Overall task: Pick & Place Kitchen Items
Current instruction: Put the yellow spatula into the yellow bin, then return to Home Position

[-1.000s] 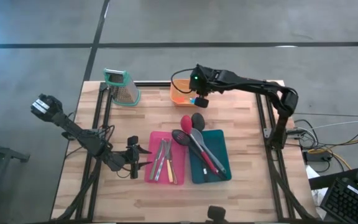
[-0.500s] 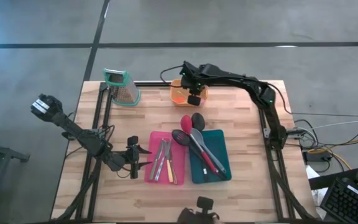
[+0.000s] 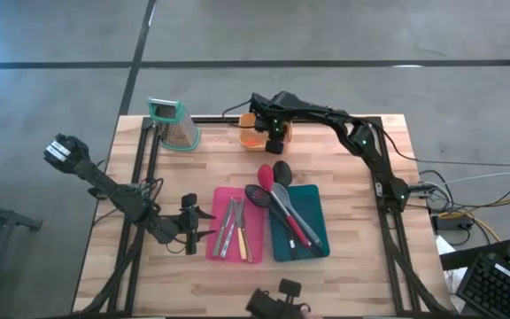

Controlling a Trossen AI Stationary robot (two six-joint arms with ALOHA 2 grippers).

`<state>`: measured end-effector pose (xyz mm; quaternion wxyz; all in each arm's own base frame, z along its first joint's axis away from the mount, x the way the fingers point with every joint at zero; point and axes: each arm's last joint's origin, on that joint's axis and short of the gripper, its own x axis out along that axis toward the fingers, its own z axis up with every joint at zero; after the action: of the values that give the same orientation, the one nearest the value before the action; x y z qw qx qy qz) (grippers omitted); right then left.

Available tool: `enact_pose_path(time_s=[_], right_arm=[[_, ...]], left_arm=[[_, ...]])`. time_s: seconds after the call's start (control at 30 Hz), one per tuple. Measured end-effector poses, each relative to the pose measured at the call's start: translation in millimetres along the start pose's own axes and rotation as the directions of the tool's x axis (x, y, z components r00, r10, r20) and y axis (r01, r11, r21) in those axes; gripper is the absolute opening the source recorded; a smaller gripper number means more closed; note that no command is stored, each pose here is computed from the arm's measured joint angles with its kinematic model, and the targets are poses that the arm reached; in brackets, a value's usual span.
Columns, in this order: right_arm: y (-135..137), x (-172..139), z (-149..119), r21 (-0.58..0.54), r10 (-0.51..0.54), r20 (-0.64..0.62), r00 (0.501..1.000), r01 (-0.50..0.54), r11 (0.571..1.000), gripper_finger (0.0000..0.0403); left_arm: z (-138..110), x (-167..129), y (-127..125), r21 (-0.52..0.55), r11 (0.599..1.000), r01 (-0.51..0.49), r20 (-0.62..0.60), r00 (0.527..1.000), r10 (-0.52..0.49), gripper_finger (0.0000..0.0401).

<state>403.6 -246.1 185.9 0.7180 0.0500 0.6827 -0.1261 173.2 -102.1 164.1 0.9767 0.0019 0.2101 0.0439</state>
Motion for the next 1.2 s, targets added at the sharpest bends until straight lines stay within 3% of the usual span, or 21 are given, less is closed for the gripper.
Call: enact_pose_path(time_s=[0.17,0.43,0.63,0.87,0.97,1.2], right_arm=[[-5.2,-1.6,-1.7,0.040,-0.002,0.004,1.000,0.002,0.999,0.0026],[-6.8,-1.9,-2.4,0.051,-0.003,0.003,1.000,0.002,0.999,0.0115],[-7.5,-14.3,-3.1,0.048,-0.010,0.026,1.000,0.009,0.999,0.0156],[-7.8,-62.0,-11.6,0.080,-0.031,0.125,0.992,0.021,0.997,0.0179],[-3.2,-92.5,-18.9,0.108,-0.003,0.207,0.978,-0.020,0.994,0.0182],[33.8,-158.5,-40.5,0.089,0.030,0.431,0.902,-0.075,0.993,0.0160]], left_arm=[[0.0,0.0,0.1,0.000,1.000,0.000,0.000,1.000,0.000,0.0202],[0.0,0.0,0.0,0.000,1.000,0.000,0.000,1.000,0.000,0.0202],[0.0,0.0,0.0,0.000,1.000,0.000,0.000,1.000,0.000,0.0202],[0.0,0.0,0.1,0.000,1.000,0.000,0.000,1.000,0.000,0.0202],[0.0,0.0,0.1,0.000,1.000,0.000,0.000,1.000,0.000,0.0202],[0.0,0.0,0.1,0.000,1.000,0.000,0.000,1.000,0.000,0.0202]])
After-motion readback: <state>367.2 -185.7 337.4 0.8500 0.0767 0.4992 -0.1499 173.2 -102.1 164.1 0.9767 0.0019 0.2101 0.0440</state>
